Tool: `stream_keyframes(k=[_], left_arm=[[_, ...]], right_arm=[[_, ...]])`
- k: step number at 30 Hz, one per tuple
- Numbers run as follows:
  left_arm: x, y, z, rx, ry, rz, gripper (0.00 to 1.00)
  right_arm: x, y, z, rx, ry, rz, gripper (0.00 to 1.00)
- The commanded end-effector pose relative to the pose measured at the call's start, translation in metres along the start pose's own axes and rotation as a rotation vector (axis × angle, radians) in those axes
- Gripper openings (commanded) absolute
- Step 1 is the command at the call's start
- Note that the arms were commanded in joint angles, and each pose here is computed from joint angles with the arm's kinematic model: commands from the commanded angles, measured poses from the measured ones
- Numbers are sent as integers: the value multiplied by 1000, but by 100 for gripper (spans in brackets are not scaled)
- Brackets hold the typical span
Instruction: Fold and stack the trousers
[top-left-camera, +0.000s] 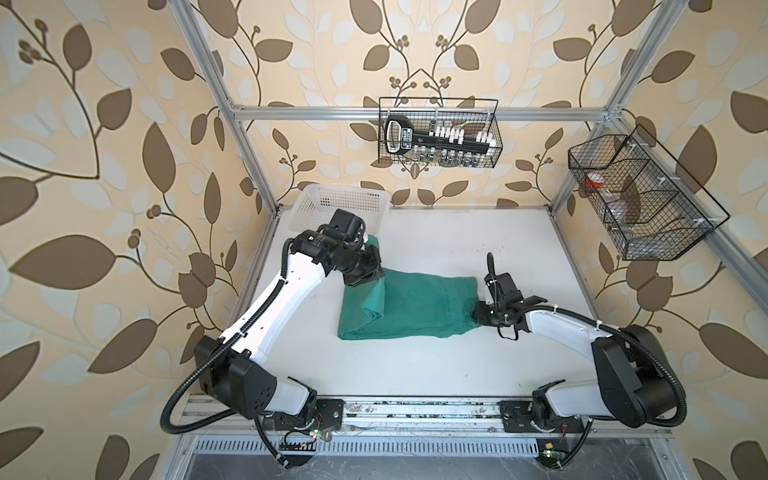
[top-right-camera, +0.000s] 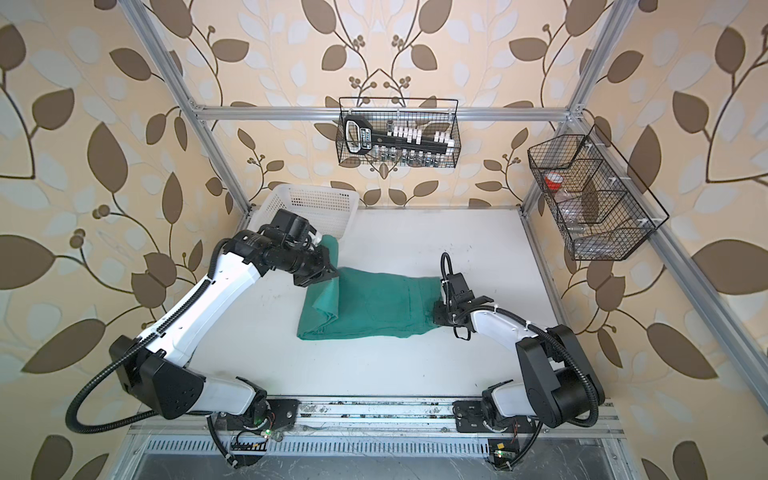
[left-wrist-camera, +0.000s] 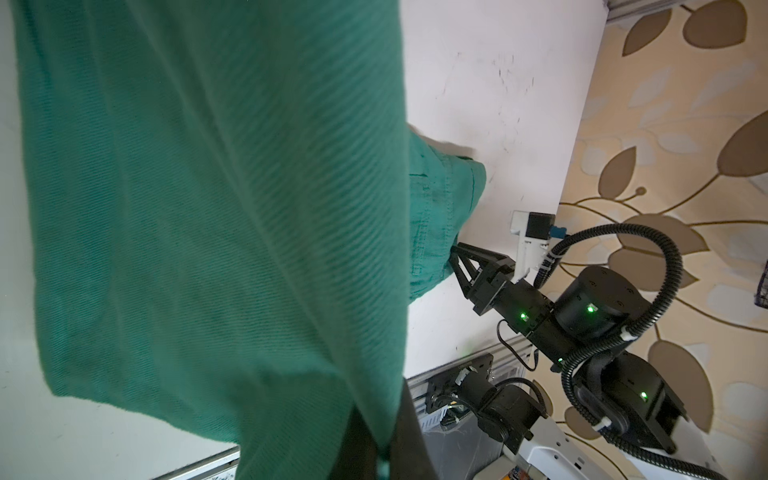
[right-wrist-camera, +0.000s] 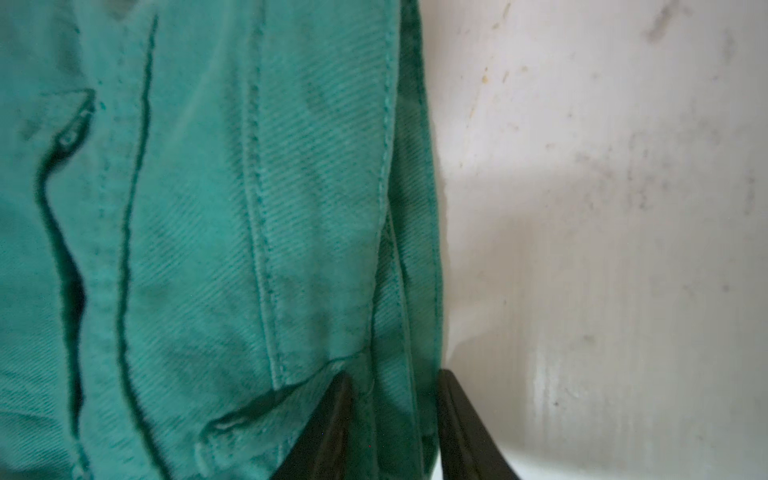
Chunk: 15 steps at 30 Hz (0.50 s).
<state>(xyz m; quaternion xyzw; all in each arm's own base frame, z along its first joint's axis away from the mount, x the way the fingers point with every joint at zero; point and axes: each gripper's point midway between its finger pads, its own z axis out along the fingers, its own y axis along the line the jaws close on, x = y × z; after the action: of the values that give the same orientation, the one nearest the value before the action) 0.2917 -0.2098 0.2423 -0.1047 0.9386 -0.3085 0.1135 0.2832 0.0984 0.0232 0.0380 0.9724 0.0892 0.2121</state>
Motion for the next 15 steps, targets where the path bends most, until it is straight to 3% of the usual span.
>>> stream_keyframes(k=[1,15], left_arm=[[-8,-43,10,76,-32,35,0],[20,-118,93,124,66,90,0]], right_arm=[[13,-5,7,17,33,-21,35],[16,11,9,-77,24,-2,35]])
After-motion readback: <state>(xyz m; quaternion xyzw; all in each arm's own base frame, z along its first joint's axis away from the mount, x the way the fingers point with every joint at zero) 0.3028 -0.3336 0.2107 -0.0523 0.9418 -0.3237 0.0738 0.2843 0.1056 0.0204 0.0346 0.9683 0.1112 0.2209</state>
